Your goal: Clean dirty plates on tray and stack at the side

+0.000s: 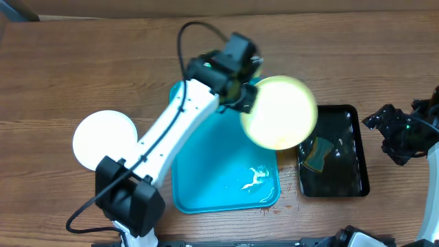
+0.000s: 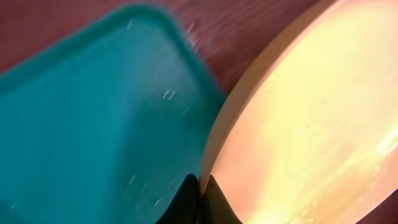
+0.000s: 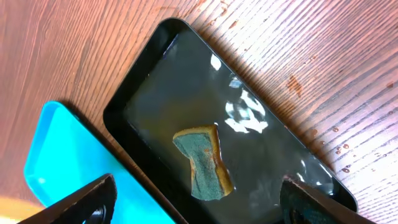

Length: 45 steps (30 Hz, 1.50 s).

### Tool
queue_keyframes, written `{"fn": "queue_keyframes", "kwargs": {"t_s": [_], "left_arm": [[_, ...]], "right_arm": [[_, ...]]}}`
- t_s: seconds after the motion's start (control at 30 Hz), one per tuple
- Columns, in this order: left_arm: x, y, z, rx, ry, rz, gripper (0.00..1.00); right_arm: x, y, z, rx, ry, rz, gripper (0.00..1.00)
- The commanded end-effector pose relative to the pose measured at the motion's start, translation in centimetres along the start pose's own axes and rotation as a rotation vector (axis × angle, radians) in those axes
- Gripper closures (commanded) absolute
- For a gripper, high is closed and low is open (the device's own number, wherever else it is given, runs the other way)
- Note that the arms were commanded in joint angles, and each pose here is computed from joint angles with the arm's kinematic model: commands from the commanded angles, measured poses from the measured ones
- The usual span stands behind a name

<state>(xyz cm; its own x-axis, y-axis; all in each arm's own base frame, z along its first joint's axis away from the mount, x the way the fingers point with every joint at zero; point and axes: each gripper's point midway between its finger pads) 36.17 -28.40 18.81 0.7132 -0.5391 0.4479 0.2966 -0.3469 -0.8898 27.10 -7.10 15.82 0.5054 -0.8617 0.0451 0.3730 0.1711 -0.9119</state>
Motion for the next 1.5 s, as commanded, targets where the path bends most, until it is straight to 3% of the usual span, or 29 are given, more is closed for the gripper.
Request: {"fn": "queue_keyframes", "kwargs": {"t_s": [0.0, 0.3, 0.6, 0.83, 1.47], "left_arm": [[2.4, -0.8, -2.0, 0.101, -0.037, -0.093, 0.96], [5.6, 0.0, -3.8, 0.400, 0.018, -0.257, 0.96], [7.5, -0.6, -6.1, 0.702, 0.330, -0.315, 0.96], [7.8, -3.2, -6.5, 0.910, 0.408, -0.328, 0.96], [7.4, -4.2, -9.1, 0.958, 0.466, -0.347, 0.96]], "right_arm": [[0.1, -0.8, 0.8, 0.035, -0.036, -0.013, 0.15], [-0.1, -0.8, 0.6, 0.027, -0.034, -0.003, 0.15], [-0.2, -0.8, 0.5, 0.025, -0.034, -0.001, 0.14], [-0.2, -0.8, 0.5, 0.025, -0.034, -0.001, 0.14], [-0.2, -0.8, 0.5, 0.023, -0.033, 0.002, 0.14]]}}
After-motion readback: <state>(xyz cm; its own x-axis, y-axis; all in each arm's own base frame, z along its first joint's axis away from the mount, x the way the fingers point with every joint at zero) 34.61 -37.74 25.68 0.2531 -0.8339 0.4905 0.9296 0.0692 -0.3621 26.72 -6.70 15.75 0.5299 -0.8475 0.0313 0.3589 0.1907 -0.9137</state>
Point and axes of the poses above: each gripper's point midway between its finger pads, its own y axis out along the fingers, its own z axis along the line the jaws close on, x = y × z, and after that the axes turned 12 degrees about y, right-handed
